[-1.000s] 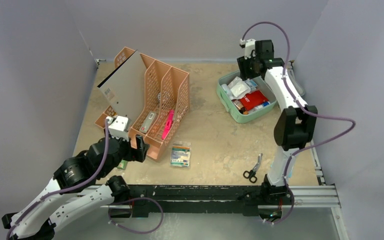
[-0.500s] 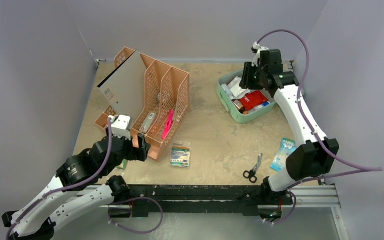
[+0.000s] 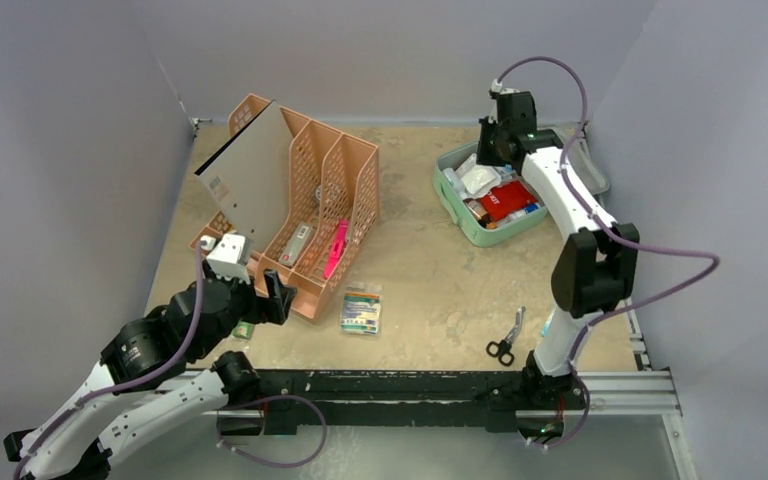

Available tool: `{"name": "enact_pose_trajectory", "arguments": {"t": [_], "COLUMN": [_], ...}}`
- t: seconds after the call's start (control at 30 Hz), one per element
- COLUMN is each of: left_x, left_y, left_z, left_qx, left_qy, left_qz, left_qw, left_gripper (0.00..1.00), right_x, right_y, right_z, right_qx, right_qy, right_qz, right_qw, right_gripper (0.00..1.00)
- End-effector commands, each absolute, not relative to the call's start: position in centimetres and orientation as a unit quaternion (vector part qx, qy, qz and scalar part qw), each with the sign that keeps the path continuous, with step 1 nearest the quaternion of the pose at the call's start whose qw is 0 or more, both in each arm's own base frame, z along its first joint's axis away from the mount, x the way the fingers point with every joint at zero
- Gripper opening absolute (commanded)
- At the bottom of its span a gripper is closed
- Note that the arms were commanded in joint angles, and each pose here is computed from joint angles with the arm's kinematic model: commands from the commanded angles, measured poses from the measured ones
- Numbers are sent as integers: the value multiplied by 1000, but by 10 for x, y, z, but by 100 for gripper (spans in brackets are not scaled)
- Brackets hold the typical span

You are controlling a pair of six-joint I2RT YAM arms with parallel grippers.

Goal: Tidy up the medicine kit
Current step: Pick up the medical item at the center of the board.

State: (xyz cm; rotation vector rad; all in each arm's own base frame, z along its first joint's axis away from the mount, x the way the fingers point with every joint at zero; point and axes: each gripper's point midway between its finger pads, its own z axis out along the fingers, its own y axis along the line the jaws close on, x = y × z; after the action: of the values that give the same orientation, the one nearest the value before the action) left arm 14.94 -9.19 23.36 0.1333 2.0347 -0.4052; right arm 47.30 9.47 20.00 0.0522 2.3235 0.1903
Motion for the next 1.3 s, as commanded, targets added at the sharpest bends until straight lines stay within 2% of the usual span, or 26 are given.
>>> {"name": "enact_pose_trajectory", "arguments": {"t": [0.0, 0.23, 0.4, 0.73, 0.9, 1.1, 1.27], "left_x": [147, 147, 150, 152, 152, 151, 151], "left_y": [-82, -78, -80, -82, -82, -81, -83], "left_z": [245, 244, 243, 240, 241, 243, 244], "left_qx": [26, 19, 20, 26, 26, 24, 24], "left_qy": [834, 832, 834, 838, 837, 836, 835], "left_qz": [-178, -175, -169, -160, -161, -166, -169], "left_qw": [521, 526, 525, 520, 522, 523, 523], "left_gripper": [88, 88, 87, 88, 88, 88, 88], "right_x": [514, 548, 565, 562, 558, 544, 513], "right_y": [83, 59, 53, 54, 51, 53, 48], "right_z": [203, 169, 140, 90, 98, 141, 168], "right_qx": [26, 17, 11, 16, 15, 22, 30], "right_qy": [898, 899, 908, 927, 927, 923, 919], "right_qz": [31, -39, -51, -49, -56, -43, -40], "right_qw": [439, 436, 415, 371, 371, 383, 390], "right_gripper": [0, 0, 0, 0, 0, 0, 13]}}
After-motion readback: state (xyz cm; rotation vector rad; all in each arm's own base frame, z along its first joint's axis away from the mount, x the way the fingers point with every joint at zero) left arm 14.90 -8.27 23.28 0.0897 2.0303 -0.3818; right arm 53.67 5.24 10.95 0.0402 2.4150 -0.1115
